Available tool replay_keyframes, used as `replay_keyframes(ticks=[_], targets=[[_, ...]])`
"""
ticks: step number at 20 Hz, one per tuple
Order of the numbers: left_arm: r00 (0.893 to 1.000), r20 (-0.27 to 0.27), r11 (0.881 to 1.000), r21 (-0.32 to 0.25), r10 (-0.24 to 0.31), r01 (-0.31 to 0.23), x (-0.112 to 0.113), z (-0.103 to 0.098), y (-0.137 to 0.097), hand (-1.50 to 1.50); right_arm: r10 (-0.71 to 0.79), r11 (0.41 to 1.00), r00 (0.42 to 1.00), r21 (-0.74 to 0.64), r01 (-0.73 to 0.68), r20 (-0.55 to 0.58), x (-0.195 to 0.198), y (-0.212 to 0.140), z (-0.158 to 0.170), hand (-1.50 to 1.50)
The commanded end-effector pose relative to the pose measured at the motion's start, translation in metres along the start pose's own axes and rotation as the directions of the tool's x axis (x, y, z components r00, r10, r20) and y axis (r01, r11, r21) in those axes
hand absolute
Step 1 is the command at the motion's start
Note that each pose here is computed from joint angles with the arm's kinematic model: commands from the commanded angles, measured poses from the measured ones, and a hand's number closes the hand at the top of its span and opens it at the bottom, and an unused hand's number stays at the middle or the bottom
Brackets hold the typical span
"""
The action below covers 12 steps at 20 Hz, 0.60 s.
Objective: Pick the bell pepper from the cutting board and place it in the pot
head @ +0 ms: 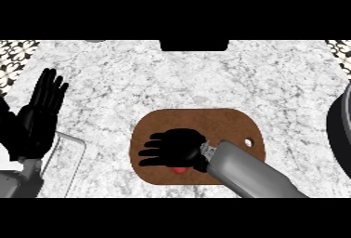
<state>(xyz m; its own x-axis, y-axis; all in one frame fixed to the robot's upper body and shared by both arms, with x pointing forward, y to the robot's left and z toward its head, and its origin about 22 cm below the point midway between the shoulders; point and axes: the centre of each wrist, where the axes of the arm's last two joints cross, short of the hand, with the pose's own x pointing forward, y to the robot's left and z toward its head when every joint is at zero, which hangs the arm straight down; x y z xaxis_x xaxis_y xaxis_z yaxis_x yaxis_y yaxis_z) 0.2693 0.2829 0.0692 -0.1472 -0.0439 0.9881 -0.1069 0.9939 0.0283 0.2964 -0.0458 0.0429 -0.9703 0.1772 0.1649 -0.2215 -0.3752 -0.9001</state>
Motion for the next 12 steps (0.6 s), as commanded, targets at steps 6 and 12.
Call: replay_keyframes(ticks=[6, 12], targets=[[0.999, 0.036, 1.000, -0.009, 0.011, -0.011, 0.006, -0.017, -0.013, 0.00, 0.065, 0.997, 0.982, 0.032, -0.072, 0.177, 0.015, 0.029, -0.025, 1.50], [0.999, 0.048, 1.000, 0.002, 0.001, -0.001, 0.014, -0.021, -0.010, 0.00, 0.100, 0.995, 0.978, -0.010, -0.100, 0.185, 0.013, 0.022, -0.036, 1.50]])
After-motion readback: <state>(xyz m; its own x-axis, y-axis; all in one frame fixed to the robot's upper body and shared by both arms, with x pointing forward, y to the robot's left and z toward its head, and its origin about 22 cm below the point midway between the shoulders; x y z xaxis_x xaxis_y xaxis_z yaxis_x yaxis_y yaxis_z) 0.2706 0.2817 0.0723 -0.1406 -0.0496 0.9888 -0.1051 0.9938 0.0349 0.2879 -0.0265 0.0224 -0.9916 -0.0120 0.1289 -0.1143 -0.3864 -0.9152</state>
